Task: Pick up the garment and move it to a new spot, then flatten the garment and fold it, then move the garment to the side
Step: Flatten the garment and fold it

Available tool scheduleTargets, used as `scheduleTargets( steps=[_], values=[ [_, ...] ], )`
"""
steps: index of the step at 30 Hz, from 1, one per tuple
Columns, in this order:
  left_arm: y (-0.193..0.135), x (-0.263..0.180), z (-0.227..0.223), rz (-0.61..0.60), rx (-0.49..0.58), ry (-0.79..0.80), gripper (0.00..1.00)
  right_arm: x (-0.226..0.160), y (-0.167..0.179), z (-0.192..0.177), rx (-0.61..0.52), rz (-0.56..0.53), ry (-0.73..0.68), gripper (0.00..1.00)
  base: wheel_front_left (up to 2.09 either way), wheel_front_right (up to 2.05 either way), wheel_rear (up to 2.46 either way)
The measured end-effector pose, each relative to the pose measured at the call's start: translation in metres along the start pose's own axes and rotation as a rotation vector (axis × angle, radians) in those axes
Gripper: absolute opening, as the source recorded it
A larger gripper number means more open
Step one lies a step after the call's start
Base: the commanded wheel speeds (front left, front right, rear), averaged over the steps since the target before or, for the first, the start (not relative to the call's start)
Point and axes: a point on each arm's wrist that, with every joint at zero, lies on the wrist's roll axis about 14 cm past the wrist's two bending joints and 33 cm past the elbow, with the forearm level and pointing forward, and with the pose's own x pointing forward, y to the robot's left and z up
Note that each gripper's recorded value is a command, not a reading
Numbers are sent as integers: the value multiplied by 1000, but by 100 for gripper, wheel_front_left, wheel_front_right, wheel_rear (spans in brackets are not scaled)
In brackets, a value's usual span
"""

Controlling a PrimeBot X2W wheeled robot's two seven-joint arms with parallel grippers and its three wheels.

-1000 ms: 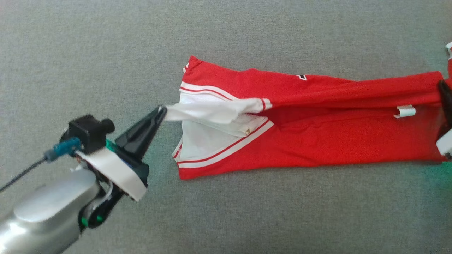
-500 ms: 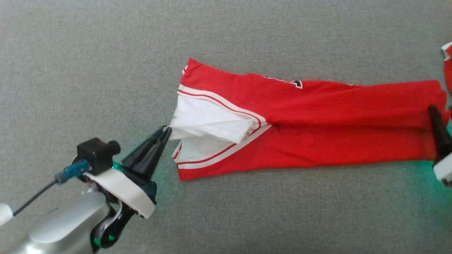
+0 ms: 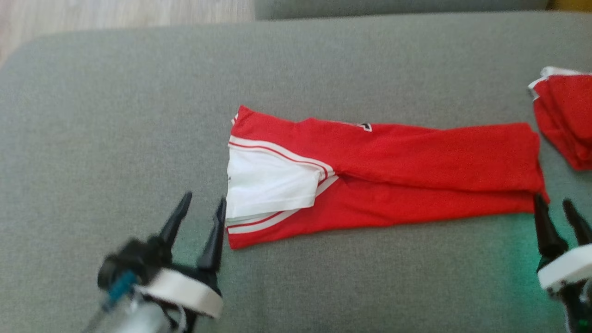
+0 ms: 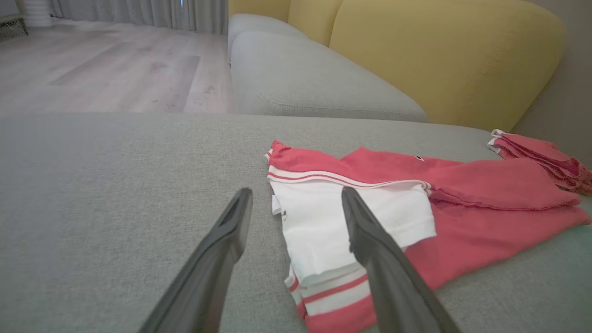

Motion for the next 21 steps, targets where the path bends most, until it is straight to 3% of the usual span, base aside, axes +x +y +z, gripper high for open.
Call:
scheduleTargets(
  steps=[8,16,21],
  values=[
    [-7,-36,13,199,49,-150,100,-7,-5,-13,75,-79,-20,100,0,0,0],
    [-12,-62,21,289,91,-227,100,38,-9,15,24,-154,-43,100,0,0,0],
    [-13,-69,22,310,102,-242,100,55,-23,-9,-3,-233,88,100,0,0,0]
  ],
)
